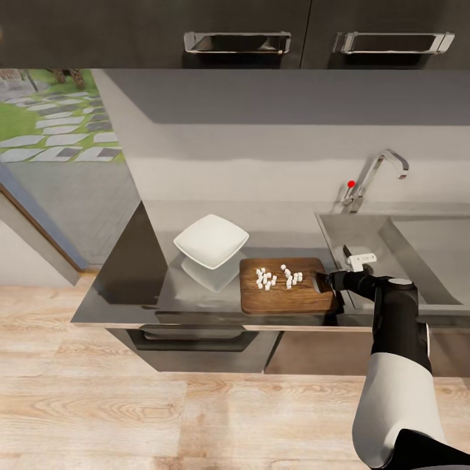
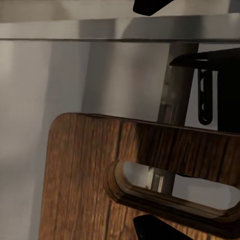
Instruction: In the kitchen, take the Vidalia onion out of the sink, dice it on the chopping board with the paring knife, put the diced onion into the bowl on the countertop, then place both the paring knife and the chopping board into the sink.
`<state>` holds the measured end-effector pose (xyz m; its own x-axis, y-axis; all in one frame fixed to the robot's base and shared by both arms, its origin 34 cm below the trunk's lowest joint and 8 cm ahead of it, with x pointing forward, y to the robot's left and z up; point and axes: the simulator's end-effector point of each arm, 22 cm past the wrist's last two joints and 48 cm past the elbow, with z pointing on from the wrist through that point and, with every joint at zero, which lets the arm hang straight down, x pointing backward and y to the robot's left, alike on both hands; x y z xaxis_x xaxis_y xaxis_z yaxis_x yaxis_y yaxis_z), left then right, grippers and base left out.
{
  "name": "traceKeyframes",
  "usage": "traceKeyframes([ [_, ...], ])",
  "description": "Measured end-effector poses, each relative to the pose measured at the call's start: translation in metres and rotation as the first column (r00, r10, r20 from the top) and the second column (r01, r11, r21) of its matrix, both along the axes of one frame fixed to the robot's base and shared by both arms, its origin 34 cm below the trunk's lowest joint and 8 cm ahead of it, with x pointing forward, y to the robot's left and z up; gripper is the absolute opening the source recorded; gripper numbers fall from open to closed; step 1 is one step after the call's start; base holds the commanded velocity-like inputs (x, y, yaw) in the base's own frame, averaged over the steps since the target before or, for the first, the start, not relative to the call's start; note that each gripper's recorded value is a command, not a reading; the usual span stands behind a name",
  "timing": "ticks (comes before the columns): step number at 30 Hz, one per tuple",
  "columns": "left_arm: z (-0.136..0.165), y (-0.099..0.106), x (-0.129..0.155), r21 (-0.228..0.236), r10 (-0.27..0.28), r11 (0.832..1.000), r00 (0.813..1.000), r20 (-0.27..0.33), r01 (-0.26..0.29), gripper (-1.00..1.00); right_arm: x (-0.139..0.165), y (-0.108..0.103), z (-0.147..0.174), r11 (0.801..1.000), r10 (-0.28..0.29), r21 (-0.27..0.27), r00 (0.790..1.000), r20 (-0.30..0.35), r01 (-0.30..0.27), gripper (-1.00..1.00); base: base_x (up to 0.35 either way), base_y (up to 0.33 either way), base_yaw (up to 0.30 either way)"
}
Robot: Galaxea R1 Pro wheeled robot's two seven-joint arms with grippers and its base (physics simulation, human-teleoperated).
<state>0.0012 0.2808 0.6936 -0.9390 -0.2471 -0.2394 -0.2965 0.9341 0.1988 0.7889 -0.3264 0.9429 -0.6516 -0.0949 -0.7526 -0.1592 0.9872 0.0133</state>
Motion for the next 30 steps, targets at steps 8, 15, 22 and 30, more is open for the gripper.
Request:
traceKeyframes([
  [8,0.001,0.0,-0.002,0.0,0.0,1.0,1.0,-0.008,0.0,1.0,0.0,0.0,-0.005,1.0,0.0,0.0,1.0,-0.008,0.0,1.0,0.0,0.0,0.0],
  [15,0.002,0.0,-0.005,0.0,0.0,1.0,1.0,-0.016,0.0,1.0,-0.001,0.0,-0.011,1.0,0.001,0.0,1.0,-0.015,-0.001,1.0,0.0,0.0,0.0],
  [22,0.003,0.0,-0.007,0.0,0.0,1.0,1.0,-0.023,0.0,1.0,-0.001,0.0,-0.016,1.0,0.001,0.0,1.0,-0.022,-0.001,1.0,0.0,0.0,0.0],
  [30,0.004,0.0,-0.01,0.0,0.0,1.0,0.999,-0.032,0.0,1.0,-0.002,0.001,-0.022,1.0,0.002,0.0,1.0,-0.031,-0.002,1.0,0.0,0.0,0.0],
])
